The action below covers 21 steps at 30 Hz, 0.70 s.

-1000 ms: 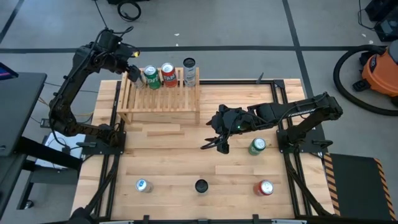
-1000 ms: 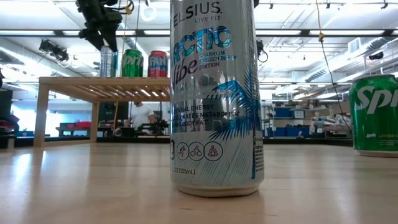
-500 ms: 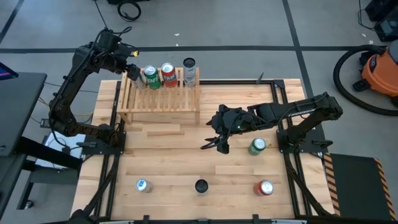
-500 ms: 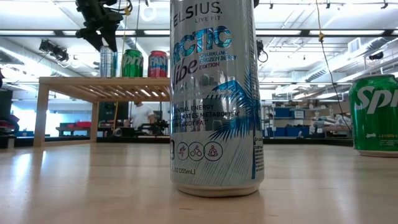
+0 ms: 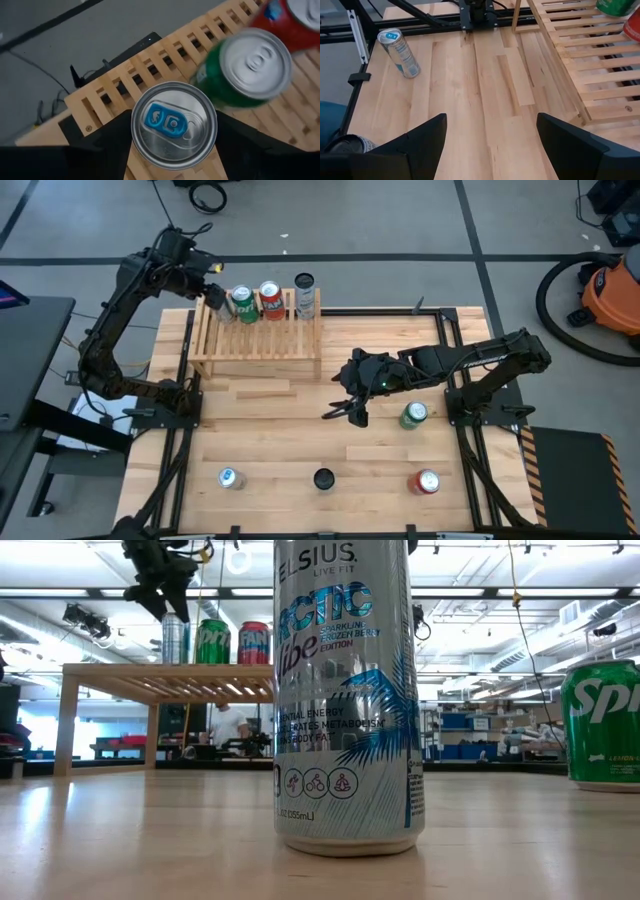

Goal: Place canned beverage on shelf
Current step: Put the top blue soda can on the shelf

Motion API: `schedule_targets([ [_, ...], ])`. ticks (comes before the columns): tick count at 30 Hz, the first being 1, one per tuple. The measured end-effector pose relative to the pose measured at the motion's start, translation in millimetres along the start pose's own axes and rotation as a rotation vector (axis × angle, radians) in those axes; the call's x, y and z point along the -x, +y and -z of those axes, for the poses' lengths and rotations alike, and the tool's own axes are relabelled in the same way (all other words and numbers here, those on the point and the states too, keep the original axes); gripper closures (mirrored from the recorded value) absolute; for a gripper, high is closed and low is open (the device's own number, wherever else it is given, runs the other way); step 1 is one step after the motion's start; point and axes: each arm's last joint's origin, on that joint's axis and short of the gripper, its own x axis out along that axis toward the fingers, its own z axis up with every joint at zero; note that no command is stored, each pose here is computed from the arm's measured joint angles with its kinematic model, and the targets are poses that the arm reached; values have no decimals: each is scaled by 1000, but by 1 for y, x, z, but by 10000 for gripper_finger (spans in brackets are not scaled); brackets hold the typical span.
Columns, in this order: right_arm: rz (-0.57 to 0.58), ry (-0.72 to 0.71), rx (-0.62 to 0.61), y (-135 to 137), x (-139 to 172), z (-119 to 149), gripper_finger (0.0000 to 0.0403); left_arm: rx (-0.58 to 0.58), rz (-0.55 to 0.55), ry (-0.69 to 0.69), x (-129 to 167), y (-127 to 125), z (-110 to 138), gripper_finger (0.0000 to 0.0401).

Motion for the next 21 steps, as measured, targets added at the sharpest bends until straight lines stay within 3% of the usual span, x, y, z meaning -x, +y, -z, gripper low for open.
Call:
schedule_targets([
  [8, 0, 0, -6, 0, 0, 0, 84, -275, 34, 13, 1, -1, 2, 153],
  [21, 1, 0, -4, 0, 0, 0, 84, -497, 109, -14, 1, -3, 2, 152],
])
